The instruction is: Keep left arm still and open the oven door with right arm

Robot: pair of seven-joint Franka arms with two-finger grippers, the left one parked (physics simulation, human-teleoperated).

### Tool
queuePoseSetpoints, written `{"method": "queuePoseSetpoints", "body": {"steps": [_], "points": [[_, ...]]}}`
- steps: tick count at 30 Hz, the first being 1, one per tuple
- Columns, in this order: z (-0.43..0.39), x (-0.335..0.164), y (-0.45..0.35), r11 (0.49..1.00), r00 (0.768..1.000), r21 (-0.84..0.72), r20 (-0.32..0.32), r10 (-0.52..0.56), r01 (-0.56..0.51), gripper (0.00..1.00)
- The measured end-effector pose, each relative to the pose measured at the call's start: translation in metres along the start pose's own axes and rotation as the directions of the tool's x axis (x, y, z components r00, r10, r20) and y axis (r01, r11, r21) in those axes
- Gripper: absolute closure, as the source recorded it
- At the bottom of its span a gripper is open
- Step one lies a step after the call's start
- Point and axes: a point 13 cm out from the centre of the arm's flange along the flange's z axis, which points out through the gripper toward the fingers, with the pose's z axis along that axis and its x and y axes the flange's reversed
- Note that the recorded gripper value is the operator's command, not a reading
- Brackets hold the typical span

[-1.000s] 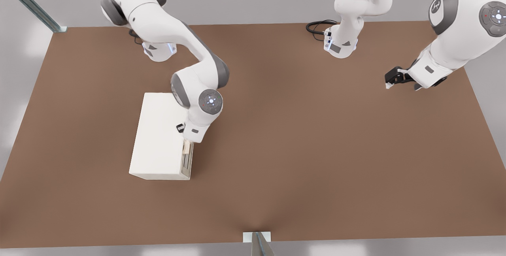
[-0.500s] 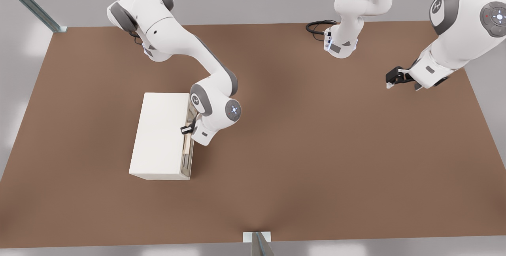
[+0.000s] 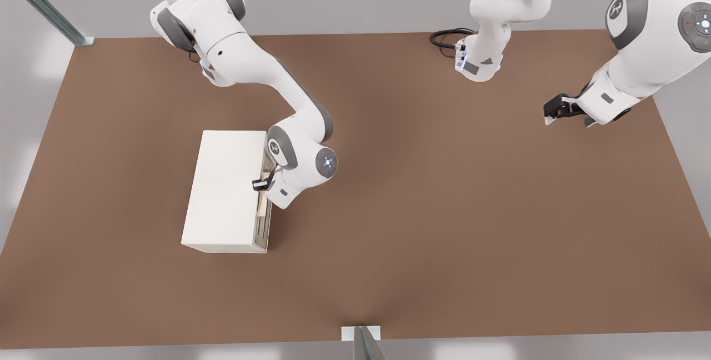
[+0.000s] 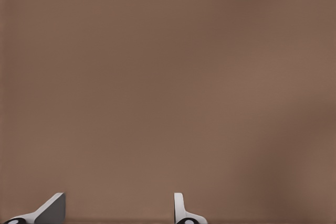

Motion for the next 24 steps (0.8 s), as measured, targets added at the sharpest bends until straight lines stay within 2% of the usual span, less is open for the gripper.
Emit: {"method": "queuePoseSetpoints", "body": {"steps": [11,15,16,17,18,19,21,22,24], "points": [[-0.012,-0.003,0.005,0.998,0.998,-0.04,0.017,0.054,-0.054,0.79],[-0.041,-0.007,0.015,0.987,0.996,-0.143,0.038,0.085,-0.079,0.79],[-0.046,-0.013,0.004,0.97,0.993,-0.219,0.019,0.117,-0.111,0.79],[-0.037,-0.023,-0.025,0.939,0.986,-0.303,-0.03,0.162,-0.163,0.55],[-0.019,-0.031,-0.061,0.9,0.976,-0.376,-0.086,0.202,-0.219,0.0],[-0.001,-0.034,-0.101,0.859,0.962,-0.432,-0.136,0.238,-0.273,0.0],[0.019,-0.021,-0.184,0.795,0.935,-0.492,-0.194,0.298,-0.355,0.0],[0.018,-0.007,-0.223,0.767,0.924,-0.515,-0.203,0.325,-0.383,0.0],[-0.01,0.04,-0.279,0.738,0.917,-0.548,-0.179,0.356,-0.394,0.0]]}}
